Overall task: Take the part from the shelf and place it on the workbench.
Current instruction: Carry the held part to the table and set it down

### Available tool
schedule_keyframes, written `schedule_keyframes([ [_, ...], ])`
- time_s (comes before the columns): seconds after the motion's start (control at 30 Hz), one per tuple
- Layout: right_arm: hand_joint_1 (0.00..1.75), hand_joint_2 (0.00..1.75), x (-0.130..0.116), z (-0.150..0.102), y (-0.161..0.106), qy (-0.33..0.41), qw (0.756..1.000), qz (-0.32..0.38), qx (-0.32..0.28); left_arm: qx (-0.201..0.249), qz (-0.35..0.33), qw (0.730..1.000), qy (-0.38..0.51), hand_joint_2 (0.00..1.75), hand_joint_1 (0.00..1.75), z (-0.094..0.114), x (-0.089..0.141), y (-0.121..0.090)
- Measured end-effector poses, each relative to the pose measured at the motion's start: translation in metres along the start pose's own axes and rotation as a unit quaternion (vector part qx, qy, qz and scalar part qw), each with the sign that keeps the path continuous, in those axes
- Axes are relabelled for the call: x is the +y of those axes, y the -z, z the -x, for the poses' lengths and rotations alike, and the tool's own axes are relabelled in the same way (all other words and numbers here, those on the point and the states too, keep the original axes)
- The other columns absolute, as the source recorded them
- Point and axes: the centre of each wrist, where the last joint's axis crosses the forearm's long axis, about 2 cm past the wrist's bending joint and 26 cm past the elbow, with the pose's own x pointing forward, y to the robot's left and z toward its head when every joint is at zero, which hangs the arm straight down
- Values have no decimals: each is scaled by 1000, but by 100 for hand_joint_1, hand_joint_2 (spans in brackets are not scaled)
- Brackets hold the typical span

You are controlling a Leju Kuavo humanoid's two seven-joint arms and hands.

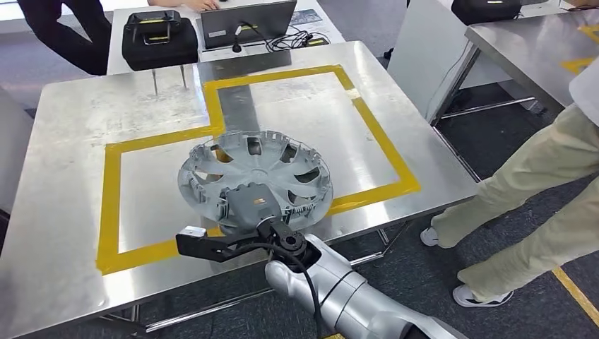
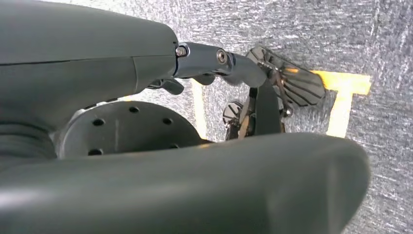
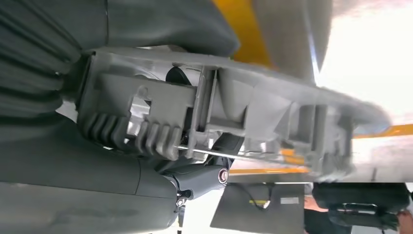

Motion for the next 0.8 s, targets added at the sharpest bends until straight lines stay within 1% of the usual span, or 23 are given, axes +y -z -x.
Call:
schedule_keyframes([
  [0.33, 175, 0, -11, 20, 7, -3, 999, -2, 36, 10, -2, 1000, -2, 0, 0, 1, 0, 0],
  [0.43, 175, 0, -19, 29, 10, -12, 999, 3, 53, 9, 2, 1000, -9, 0, 0, 2, -3, 0],
  [0.53, 175, 0, -21, 36, 12, -21, 997, -4, 76, 5, 4, 1000, -15, 0, 0, 3, -3, 0],
  [0.57, 163, 0, -22, 39, 12, -27, 996, -10, 86, 3, 5, 1000, -19, 0, 0, 3, -2, 0],
  [0.67, 32, 0, -23, 54, 12, -39, 992, -25, 116, 4, 3, 1000, -26, 0, 0, 2, -1, 0],
  [0.7, 0, 0, -22, 60, 11, -40, 991, -28, 125, 8, 0, 1000, -29, 0, 0, 3, 0, 0],
  [0.8, 0, 0, -23, 77, 8, -41, 987, -29, 151, 20, -14, 999, -37, 0, 0, 3, 4, 0],
])
